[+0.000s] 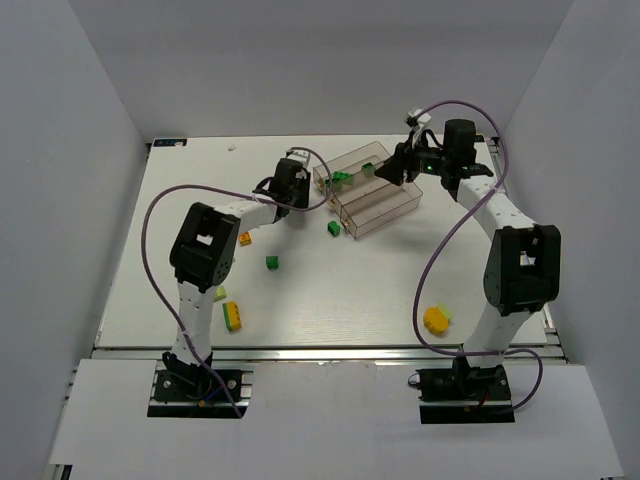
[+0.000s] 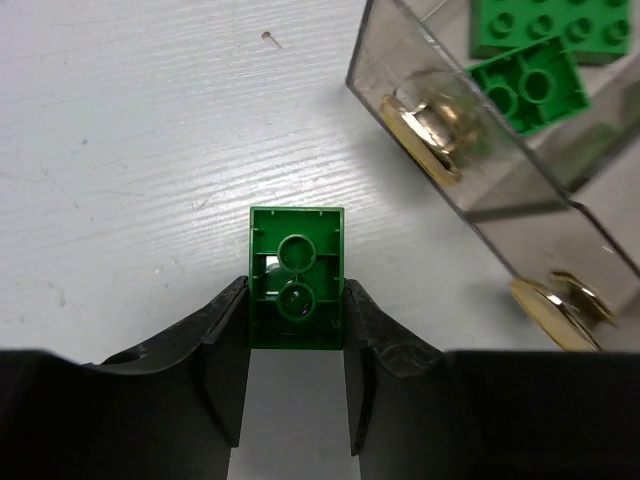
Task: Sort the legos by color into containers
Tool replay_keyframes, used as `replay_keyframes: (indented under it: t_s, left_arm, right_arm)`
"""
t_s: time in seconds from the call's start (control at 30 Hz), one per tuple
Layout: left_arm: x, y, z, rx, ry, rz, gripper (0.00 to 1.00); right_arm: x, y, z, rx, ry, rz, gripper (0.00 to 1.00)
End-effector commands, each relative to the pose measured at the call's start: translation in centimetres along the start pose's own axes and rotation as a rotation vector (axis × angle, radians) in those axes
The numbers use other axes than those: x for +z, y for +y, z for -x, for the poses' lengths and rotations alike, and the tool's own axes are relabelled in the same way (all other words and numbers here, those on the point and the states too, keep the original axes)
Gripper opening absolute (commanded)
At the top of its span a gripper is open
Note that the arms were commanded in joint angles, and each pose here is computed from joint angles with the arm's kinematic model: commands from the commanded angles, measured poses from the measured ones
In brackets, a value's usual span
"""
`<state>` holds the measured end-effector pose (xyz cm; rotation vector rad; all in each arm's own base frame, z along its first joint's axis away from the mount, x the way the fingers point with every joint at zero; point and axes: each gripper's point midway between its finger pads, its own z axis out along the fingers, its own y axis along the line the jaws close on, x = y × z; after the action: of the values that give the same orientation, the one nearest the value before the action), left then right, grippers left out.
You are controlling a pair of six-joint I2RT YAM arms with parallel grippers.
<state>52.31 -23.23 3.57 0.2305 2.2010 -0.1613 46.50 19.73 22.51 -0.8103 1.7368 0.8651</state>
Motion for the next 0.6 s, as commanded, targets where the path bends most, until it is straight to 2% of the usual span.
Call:
replay_keyframes:
  t_s: [0.0,0.03,0.13,0.17,0.27,0.43,0.57]
  left_arm:
    - [-5.2,-1.7,7.3,-0.046,-0.160,-0.115,0.12]
    - [-5.6,-2.1,7.5,-0.057,-0.163,-0.137,0.12]
    - [-7.3,-3.0,9.4,-0.083,-0.205,-0.190,0.12]
    - [-7.6,-3.1,10.0,-0.091,-0.216,-0.201,0.13]
    - [-8.3,-4.4,11.5,-0.111,-0.237,-0.261,0.13]
    - [-7.6,-5.6,12.9,-0.165,-0.256,-0.309,0.16]
    - [-6.2,-6.0,13.5,-0.200,-0.263,-0.316,0.20]
  right_arm:
    - [-1.2,0.7,0.7,-0.069,-0.007,-0.002,0.54]
    - [-1.3,0.9,-0.1,-0.045,0.016,0.001,0.53]
    - [-1.5,1.1,-1.0,-0.026,0.036,0.008,0.39]
    - [-1.5,1.3,-1.2,-0.021,0.041,0.011,0.27]
    - [-1.8,1.8,-1.8,-0.015,0.048,0.011,0.13]
    - [-2.4,2.2,-2.4,-0.025,0.065,-0.001,0.09]
    - [-2.8,2.6,-2.5,-0.034,0.068,-0.007,0.13]
